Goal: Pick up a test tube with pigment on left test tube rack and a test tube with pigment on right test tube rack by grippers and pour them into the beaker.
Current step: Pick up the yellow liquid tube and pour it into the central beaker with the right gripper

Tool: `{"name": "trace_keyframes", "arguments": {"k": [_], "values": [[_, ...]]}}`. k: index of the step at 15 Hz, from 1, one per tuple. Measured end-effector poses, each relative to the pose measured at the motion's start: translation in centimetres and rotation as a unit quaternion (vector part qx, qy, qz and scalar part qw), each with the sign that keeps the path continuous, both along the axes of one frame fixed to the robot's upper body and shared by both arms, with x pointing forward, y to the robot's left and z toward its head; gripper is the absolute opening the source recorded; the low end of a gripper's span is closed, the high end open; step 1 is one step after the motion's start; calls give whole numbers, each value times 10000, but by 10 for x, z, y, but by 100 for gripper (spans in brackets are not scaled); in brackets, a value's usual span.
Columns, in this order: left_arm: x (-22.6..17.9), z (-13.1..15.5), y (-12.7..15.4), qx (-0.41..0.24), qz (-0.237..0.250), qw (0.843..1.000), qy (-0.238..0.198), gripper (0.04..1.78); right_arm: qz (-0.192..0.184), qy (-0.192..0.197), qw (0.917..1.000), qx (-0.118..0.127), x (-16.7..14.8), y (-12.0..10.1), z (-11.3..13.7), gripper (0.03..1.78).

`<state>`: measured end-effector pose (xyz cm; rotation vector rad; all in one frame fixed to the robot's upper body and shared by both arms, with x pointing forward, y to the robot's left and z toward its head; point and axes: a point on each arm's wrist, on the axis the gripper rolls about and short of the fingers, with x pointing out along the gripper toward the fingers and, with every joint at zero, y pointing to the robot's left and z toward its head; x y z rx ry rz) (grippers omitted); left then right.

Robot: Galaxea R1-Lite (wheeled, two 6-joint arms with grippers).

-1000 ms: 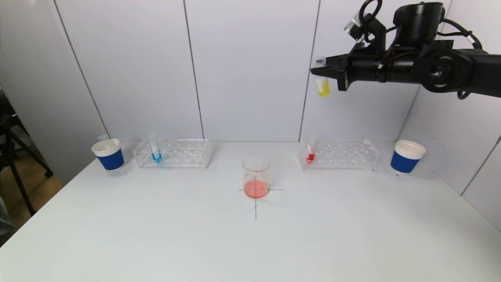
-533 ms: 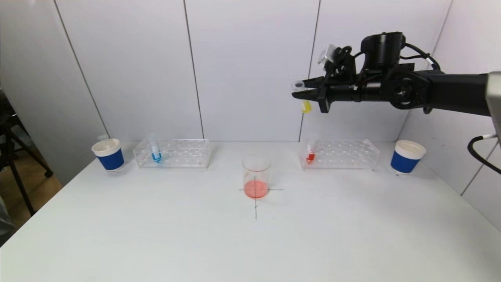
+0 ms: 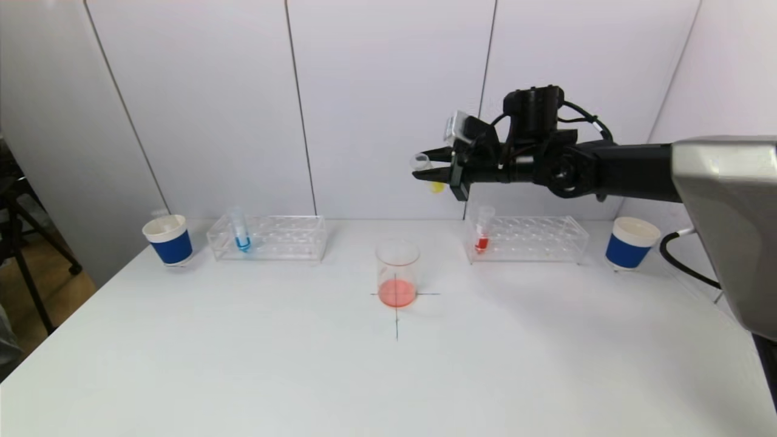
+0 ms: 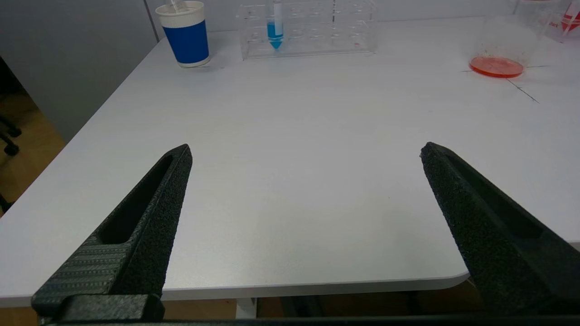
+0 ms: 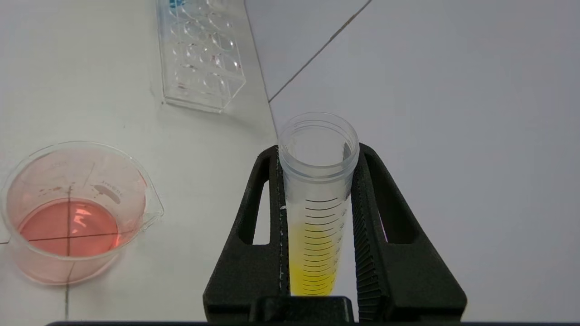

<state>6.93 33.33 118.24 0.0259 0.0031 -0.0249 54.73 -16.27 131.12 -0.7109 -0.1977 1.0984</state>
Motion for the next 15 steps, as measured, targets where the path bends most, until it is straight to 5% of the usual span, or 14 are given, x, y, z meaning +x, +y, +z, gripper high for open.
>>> {"name": "trace_keyframes", "arguments": {"k": [8, 15], "values": [[0, 0, 0, 0, 4, 10000, 0, 176, 613, -961, 9934, -125, 8, 46, -40, 46], [0, 0, 0, 0, 5, 10000, -2, 176, 874, -1936, 9772, -25, 15, 43, -72, 46]]}}
